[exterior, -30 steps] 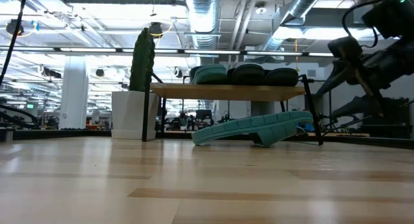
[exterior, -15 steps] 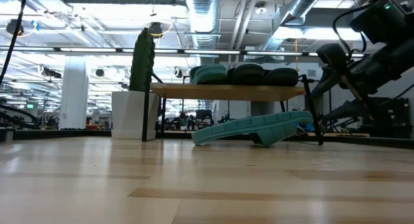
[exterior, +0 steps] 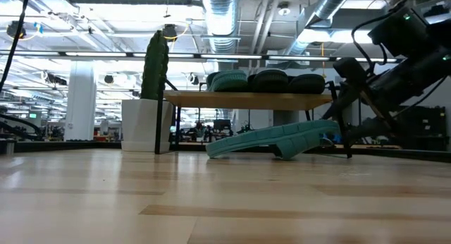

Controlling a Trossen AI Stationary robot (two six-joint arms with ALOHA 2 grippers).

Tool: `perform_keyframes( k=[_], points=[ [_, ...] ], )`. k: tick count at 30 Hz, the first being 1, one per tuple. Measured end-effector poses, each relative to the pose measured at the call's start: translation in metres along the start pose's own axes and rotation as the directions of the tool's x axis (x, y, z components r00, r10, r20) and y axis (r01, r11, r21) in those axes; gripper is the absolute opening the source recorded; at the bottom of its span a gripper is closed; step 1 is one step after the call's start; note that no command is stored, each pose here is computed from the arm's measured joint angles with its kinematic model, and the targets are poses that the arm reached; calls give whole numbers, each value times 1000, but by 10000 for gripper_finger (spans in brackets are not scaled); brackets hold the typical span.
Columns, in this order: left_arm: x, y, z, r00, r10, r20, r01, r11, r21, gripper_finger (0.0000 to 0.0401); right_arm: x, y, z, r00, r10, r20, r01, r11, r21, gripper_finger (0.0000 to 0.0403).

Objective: Pick and place slides into the shelf
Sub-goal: Put the green slipper on the shelf beside the green slipper

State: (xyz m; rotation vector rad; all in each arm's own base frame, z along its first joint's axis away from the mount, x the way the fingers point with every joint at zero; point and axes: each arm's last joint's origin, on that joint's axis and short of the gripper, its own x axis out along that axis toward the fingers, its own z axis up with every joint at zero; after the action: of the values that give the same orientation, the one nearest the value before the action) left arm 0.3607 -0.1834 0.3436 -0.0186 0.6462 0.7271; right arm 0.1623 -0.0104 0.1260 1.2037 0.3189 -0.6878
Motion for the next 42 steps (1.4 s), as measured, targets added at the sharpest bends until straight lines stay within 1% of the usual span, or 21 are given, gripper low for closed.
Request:
perform_keyframes(
  k=[6, 8, 10, 13, 18, 20, 24, 32, 34, 39, 42],
  points=[
    [0, 0, 0, 1000, 0, 0, 0, 1000, 1, 231, 9, 2, -3, 1000, 24, 6, -24, 999, 23, 230],
    [0, 0, 0, 1000, 0, 0, 0, 1000, 1, 231, 12, 1, -4, 1000, 19, 5, -19, 999, 33, 219],
    [0, 0, 0, 1000, 0, 0, 0, 1000, 1, 231, 14, 1, -4, 1000, 14, 7, -15, 999, 43, 199],
    [0, 0, 0, 1000, 0, 0, 0, 1000, 1, 231, 16, 0, -5, 1000, 8, 11, -8, 999, 48, 149],
    [0, 0, 0, 1000, -1, 0, 1, 1000, 1, 231, 17, 7, -4, 997, 73, 29, -72, 997, -22, 34],
    [0, 0, 0, 1000, -4, -4, 4, 1000, 1, 231, 16, 10, -3, 994, 104, 31, -103, 994, -39, 32],
    [0, 0, -1, 1000, -13, -17, 13, 1000, 0, 231, 14, 11, -3, 993, 120, 21, -120, 993, -22, 32],
    [-1, -2, 0, 999, -29, -17, 29, 999, -13, 231, 4, 19, -12, 980, 196, -35, -197, 980, -28, 31],
    [-1, -4, 0, 998, -54, -29, 53, 998, -29, 231, 0, 22, -15, 974, 218, -58, -219, 976, -15, 31],
    [-2, -8, 1, 993, -109, -51, 109, 994, -10, 231, -8, 27, -23, 958, 272, -96, -274, 962, -13, 31],
    [-2, -10, 2, 991, -123, -45, 122, 992, -25, 231, -14, 30, -28, 944, 302, -130, -306, 952, -7, 31]
  ],
)
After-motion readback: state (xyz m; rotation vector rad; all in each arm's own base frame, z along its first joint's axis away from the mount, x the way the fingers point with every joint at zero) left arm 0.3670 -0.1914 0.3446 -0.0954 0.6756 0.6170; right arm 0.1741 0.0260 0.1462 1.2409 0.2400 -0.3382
